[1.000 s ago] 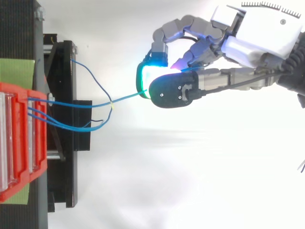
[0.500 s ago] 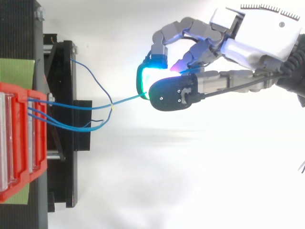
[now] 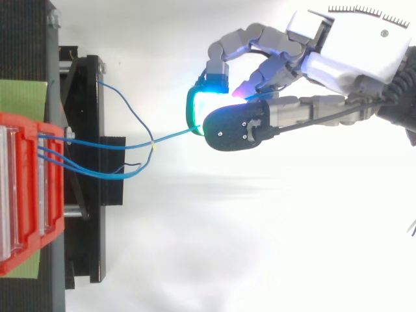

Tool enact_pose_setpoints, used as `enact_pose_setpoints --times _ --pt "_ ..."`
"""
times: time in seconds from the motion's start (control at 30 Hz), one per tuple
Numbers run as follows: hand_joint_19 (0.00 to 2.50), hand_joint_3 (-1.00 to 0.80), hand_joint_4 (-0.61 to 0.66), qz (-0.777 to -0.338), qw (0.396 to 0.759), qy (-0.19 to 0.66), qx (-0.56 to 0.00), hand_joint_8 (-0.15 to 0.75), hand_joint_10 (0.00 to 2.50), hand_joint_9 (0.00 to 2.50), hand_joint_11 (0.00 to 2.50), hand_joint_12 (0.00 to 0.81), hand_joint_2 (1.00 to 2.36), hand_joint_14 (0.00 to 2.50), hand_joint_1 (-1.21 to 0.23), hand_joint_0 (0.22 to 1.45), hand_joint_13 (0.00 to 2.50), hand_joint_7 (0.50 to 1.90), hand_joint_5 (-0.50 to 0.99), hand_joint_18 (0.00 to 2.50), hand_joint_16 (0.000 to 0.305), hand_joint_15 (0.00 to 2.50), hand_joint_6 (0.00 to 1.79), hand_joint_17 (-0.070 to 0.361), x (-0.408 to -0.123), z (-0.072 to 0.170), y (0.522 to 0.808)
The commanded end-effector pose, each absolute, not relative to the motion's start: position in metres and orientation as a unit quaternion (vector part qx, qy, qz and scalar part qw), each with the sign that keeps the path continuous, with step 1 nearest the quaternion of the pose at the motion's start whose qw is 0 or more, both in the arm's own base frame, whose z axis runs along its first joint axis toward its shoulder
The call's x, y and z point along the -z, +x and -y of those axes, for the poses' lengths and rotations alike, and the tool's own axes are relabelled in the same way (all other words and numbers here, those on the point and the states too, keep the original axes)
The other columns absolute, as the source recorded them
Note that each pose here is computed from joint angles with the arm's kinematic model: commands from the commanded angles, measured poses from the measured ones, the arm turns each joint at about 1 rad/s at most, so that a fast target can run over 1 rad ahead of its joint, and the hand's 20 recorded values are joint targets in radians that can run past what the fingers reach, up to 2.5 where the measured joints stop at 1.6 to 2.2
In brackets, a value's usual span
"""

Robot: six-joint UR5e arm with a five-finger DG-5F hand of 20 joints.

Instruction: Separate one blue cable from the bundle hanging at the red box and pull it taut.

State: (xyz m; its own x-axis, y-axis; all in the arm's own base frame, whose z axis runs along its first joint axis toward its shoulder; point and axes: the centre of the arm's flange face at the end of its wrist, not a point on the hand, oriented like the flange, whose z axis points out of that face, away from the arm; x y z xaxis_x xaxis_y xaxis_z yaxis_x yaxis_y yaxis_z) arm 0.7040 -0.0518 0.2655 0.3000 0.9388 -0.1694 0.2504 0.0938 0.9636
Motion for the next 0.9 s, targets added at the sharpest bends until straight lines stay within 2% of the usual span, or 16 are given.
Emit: enact_pose_setpoints --times 0.0,0.87 --pt "1.26 -0.33 -0.30 -0.500 0.545 0.594 -0.316 0.174 0.26 0.99 1.67 0.304 1.01 1.18 -0.77 0.76 0.82 1.30 -0.20 0.78 0.039 1.42 0.94 0.088 -0.2655 0.0518 0.7040" --pt "1.26 -0.33 -0.30 -0.500 0.545 0.594 -0.316 0.178 0.27 0.99 1.66 0.306 1.02 1.11 -0.77 0.76 0.85 1.30 -0.20 0.78 0.039 1.44 0.94 0.088 -0.2655 0.0518 0.7040"
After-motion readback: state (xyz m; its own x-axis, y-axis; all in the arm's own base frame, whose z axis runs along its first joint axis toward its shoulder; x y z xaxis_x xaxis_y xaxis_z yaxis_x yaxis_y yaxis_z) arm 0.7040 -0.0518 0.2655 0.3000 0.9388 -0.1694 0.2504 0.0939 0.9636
